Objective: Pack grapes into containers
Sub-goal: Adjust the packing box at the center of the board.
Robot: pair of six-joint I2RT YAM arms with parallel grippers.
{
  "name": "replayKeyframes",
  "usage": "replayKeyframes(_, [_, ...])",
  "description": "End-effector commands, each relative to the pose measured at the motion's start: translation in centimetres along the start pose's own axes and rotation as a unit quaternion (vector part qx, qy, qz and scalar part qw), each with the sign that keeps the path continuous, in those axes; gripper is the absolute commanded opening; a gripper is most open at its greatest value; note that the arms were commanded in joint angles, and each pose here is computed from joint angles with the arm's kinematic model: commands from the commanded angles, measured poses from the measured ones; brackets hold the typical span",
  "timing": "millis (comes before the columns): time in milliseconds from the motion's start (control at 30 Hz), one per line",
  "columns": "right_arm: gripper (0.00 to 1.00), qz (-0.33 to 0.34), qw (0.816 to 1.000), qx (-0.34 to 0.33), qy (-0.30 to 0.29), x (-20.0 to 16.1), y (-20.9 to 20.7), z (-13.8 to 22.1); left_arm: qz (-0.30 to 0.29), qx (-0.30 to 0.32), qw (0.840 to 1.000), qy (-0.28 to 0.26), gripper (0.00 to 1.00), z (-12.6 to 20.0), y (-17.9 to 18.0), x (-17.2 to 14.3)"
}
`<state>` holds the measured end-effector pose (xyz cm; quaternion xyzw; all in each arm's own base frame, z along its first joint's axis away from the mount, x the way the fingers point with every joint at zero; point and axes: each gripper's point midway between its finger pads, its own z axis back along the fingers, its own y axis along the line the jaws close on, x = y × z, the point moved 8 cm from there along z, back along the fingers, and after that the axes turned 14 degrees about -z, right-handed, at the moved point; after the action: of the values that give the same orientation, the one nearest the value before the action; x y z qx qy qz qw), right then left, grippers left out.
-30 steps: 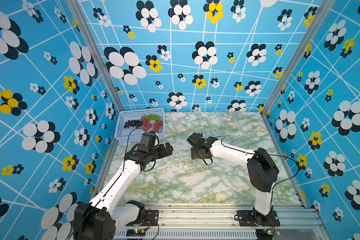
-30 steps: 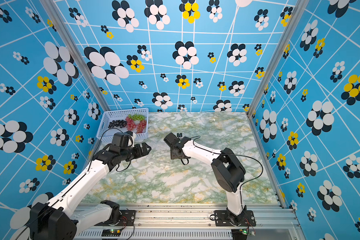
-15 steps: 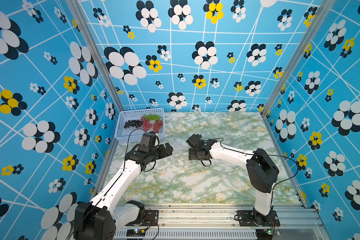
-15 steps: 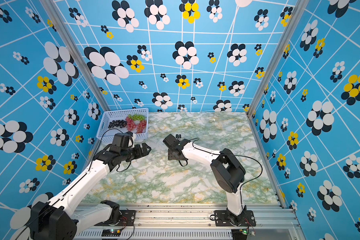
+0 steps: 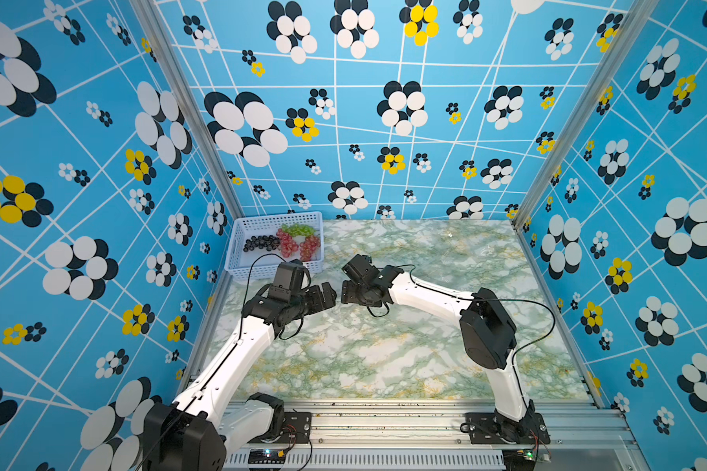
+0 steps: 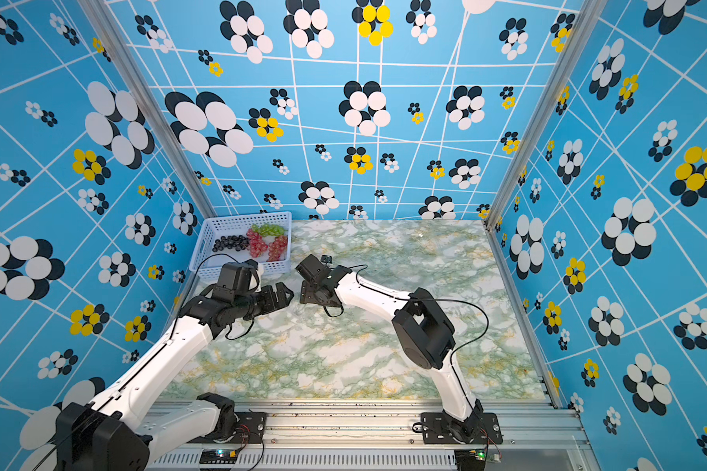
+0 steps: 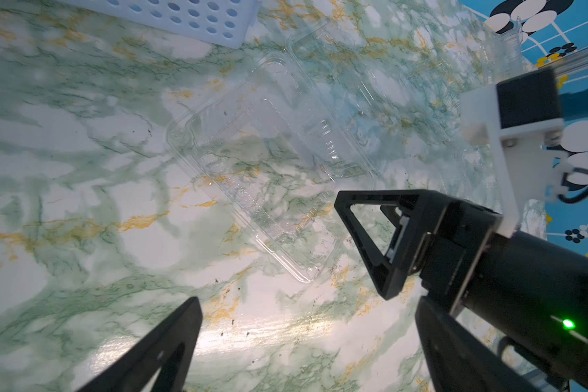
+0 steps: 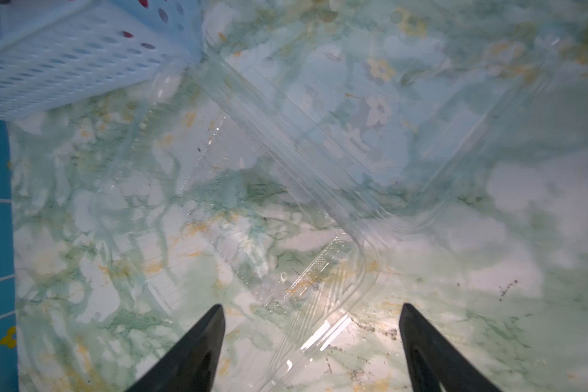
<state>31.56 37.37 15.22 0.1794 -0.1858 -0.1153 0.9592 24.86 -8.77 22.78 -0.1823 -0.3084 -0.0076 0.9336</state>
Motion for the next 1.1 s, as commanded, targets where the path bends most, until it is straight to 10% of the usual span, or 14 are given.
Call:
replayKeyframes(0, [0.81, -0.013, 1.0, -0.025, 0.007, -0.8, -1.2, -0.6, -0.01, 0.007, 1.0, -0.009, 1.0, 1.0, 0.1, 0.4])
replayKeyframes(667, [0.25, 0.073, 0.987, -0.137, -0.038, 4.4, -6.1, -1.0, -0.007, -0.009, 1.0, -0.01, 0.99, 0.9, -0.2, 0.5])
replayKeyframes(1067, [0.1, 0.218, 0.942, -0.236, -0.102, 10.9, -7.1, -0.6, 0.0, -0.015, 1.0, -0.002, 0.99, 0.3, -0.2, 0.4])
